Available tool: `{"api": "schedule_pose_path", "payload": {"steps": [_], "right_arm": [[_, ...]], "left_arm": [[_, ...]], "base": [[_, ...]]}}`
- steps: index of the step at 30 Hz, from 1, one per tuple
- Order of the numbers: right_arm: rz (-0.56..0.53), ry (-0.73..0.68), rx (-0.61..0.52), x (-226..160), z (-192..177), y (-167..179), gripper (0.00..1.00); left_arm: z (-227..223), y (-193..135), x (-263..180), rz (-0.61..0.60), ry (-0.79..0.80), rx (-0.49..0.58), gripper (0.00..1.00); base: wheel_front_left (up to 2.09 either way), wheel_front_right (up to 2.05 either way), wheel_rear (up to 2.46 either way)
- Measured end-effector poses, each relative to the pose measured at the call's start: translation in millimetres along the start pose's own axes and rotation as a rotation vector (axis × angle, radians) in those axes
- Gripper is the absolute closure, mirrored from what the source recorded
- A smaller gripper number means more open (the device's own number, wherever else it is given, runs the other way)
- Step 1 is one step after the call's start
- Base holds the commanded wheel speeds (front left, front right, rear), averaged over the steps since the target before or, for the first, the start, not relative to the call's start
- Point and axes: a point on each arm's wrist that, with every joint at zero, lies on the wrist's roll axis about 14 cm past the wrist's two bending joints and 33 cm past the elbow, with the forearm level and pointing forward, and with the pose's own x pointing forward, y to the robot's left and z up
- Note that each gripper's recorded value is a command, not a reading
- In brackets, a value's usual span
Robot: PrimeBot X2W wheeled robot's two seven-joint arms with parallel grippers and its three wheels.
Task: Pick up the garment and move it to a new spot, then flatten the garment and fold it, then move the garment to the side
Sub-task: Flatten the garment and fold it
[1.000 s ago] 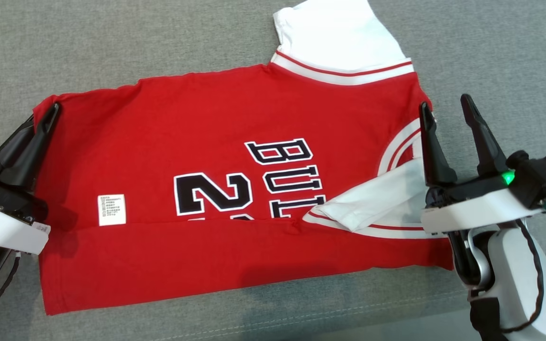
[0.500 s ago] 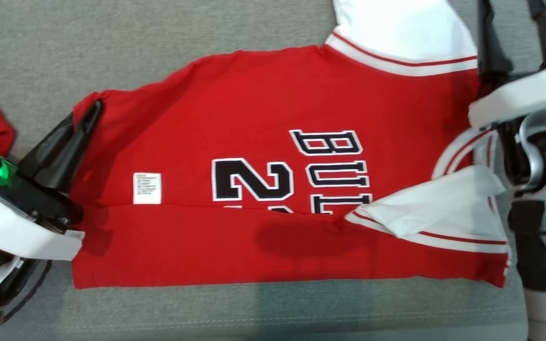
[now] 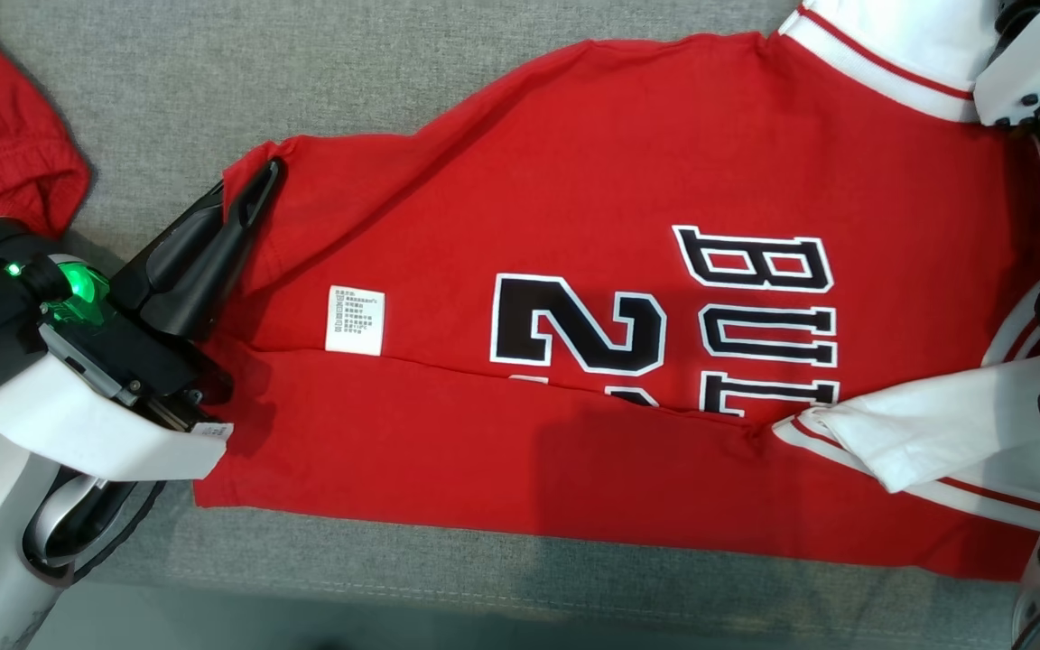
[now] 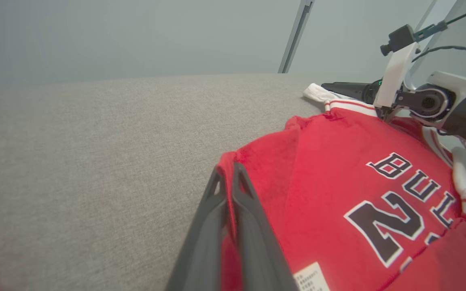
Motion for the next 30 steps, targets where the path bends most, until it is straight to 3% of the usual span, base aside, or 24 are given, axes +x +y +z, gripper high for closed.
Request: {"api": "schedule_pose_path", "payload": {"steps": [2, 3, 4, 7, 9, 18, 30], "right_arm": [[0.007, 0.012, -0.004, 5, -1, 3, 0.0], [0.009, 0.021, -0.007, 6, -2, 3, 0.17], [0.01, 0.017, -0.005, 6, -1, 3, 0.56], [0.006, 0.003, -0.005, 4, 3, 0, 0.88], [0.001, -0.007, -0.007, 2, 7, -2, 1.0], [-0.006, -0.074, 0.024, -15, 27, -10, 1.0], [0.088, -0.207, 0.134, -62, 67, 9, 1.0]], "left_arm": [[-2, 1, 0, 0.004, 0.004, -0.003, 1.0], [-4, 1, 0, 0.004, 0.007, -0.006, 1.0], [-6, 1, 1, 0.001, 0.009, -0.009, 1.0], [-7, 0, 4, -0.005, 0.009, -0.013, 1.0], [-7, 0, 6, -0.009, 0.007, -0.013, 1.0], [-5, 0, 12, -0.014, -0.001, -0.01, 1.0], [4, 1, 9, -0.003, -0.008, -0.008, 1.0]], "base": [[0.0, 0.0, 0.0], [0.0, 0.0, 0.0], [0.0, 0.0, 0.0], [0.0, 0.0, 0.0], [0.0, 0.0, 0.0], [0.0, 0.0, 0.0], [0.0, 0.0, 0.0]]}}
